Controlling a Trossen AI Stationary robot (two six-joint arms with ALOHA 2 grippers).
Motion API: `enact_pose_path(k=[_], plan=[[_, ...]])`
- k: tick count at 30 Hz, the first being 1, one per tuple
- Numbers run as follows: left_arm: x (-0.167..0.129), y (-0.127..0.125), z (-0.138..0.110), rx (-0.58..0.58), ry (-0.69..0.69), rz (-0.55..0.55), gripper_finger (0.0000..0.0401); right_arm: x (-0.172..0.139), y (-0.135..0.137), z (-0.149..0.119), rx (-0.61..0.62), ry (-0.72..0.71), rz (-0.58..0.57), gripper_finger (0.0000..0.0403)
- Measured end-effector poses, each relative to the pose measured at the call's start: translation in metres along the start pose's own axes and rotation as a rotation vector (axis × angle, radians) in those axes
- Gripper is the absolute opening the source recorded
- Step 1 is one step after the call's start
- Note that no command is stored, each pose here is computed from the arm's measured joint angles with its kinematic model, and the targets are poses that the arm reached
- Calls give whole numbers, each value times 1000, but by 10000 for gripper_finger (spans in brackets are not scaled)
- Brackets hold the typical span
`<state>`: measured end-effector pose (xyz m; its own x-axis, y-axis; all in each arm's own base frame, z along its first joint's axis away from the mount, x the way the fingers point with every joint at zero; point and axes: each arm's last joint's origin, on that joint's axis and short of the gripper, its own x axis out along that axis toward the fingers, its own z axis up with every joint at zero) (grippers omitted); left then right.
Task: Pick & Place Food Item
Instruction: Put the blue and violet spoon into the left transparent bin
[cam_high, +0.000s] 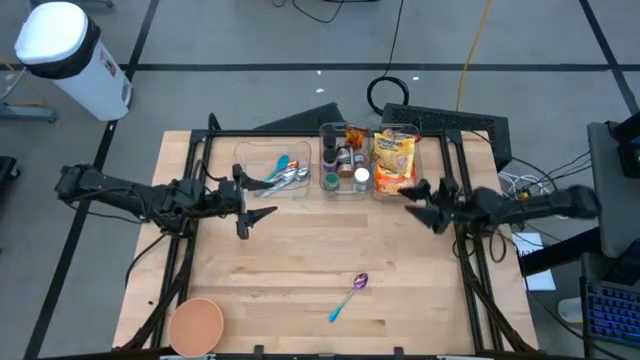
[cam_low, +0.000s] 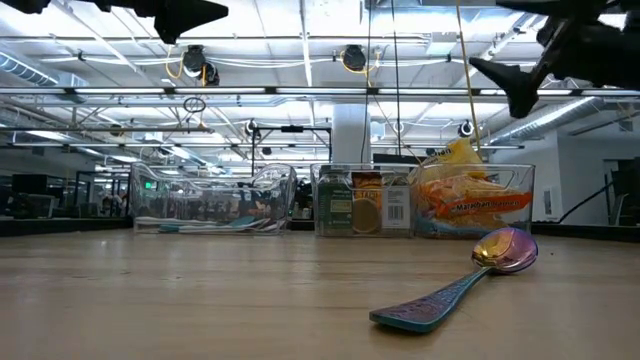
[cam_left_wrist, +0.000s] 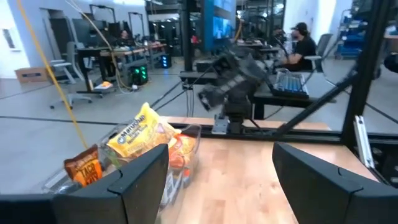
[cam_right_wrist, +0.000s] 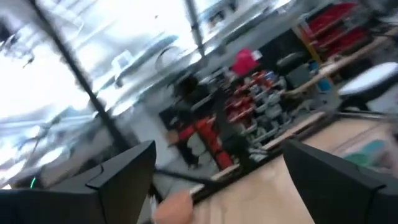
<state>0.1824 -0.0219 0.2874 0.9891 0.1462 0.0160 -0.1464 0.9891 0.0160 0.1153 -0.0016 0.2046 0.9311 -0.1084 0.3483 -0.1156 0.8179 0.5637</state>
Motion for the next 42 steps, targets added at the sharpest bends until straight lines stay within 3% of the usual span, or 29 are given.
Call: enact_pose_path(k=[4, 11, 14, 23, 32, 36, 42], plan=[[1, 2, 0, -1, -2, 24, 296, 10, 14, -21, -122, 145, 36, 348], [1, 3, 0, -3, 1, 31, 296, 49, 64, -51, -390, 316, 65, 348], [1, 3, 0, -13, 4, 31, 296, 63, 75, -71, -439, 395, 54, 348], [1, 3, -2, -40, 16, 31, 296, 83, 80, -112, -135, 579, 119, 348], [4, 2, -5, -43, 41, 31, 296, 65, 60, -152, 67, 777, -200, 337], [6, 1, -7, -37, 52, 37, 296, 63, 59, -169, 125, 820, -253, 317], [8, 1, -9, -33, 57, 41, 296, 64, 57, -182, 111, 864, -293, 303]])
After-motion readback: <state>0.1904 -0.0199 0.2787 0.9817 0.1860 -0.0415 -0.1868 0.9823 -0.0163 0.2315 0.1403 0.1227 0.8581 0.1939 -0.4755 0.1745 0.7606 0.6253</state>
